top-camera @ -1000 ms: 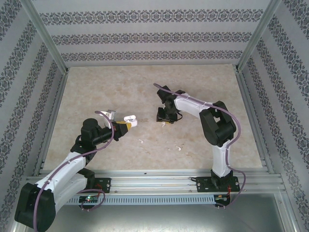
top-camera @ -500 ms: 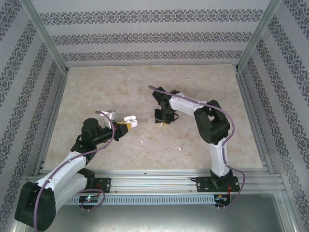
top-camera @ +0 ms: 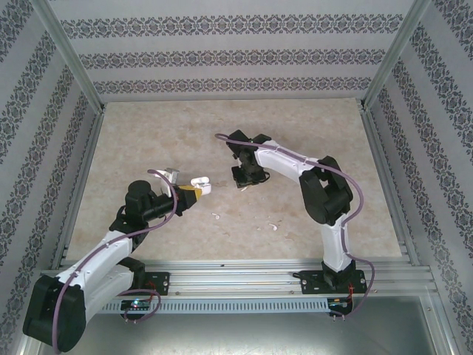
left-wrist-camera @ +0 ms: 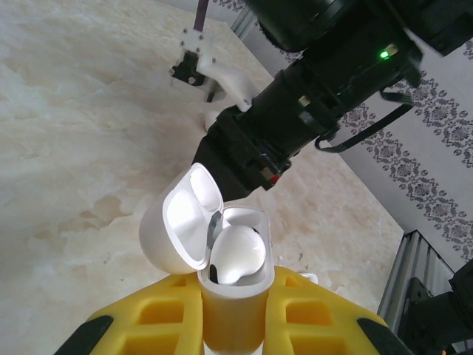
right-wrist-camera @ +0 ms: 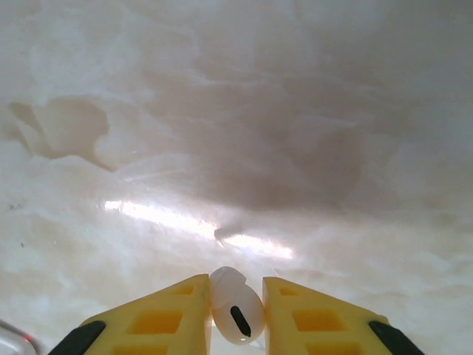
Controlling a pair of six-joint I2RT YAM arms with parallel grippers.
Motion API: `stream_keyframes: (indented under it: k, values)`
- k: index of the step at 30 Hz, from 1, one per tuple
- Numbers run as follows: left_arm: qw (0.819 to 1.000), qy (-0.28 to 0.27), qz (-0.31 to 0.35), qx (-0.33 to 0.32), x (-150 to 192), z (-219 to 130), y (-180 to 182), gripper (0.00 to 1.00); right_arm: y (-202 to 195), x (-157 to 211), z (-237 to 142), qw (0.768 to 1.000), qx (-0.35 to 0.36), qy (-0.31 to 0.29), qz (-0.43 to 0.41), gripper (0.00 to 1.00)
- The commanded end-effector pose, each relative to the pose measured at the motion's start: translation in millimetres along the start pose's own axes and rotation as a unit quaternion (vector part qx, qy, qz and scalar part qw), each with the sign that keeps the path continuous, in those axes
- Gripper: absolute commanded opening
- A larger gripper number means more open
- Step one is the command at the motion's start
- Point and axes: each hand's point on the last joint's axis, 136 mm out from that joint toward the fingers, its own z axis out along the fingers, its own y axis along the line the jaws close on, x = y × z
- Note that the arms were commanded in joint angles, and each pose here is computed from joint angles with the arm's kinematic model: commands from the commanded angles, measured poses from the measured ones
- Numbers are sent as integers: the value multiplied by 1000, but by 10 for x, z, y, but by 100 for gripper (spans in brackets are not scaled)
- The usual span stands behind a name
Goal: Insert wireless bluetooth earbuds into charging case
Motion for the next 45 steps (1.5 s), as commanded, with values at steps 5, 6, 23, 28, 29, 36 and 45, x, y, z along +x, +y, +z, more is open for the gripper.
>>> stream_keyframes:
  k: [5, 6, 23, 28, 29, 36, 45]
  values:
    - [994, 2, 65, 85, -149, 98, -340, 2, -5, -33, -877, 990, 41, -97, -89, 22]
    - [993, 5, 74, 95, -151, 109, -386, 2, 23, -25, -956, 989, 37, -108, -95, 22]
    - [970, -2, 157, 187, -266, 122, -816, 1, 606, 333, -2046, 939, -82, -254, -217, 18]
    - [968, -4, 160, 191, -280, 118, -852, 1, 792, 391, -2125, 926, -91, -266, -253, 18]
    - [968, -3, 160, 191, -279, 115, -855, 1, 818, 398, -2121, 924, -89, -266, -258, 19]
    - [969, -6, 160, 188, -293, 95, -869, 1, 906, 401, -2078, 921, -59, -256, -289, 19]
    - [969, -8, 161, 185, -323, 92, -882, 2, 971, 425, -1957, 917, -30, -239, -318, 19]
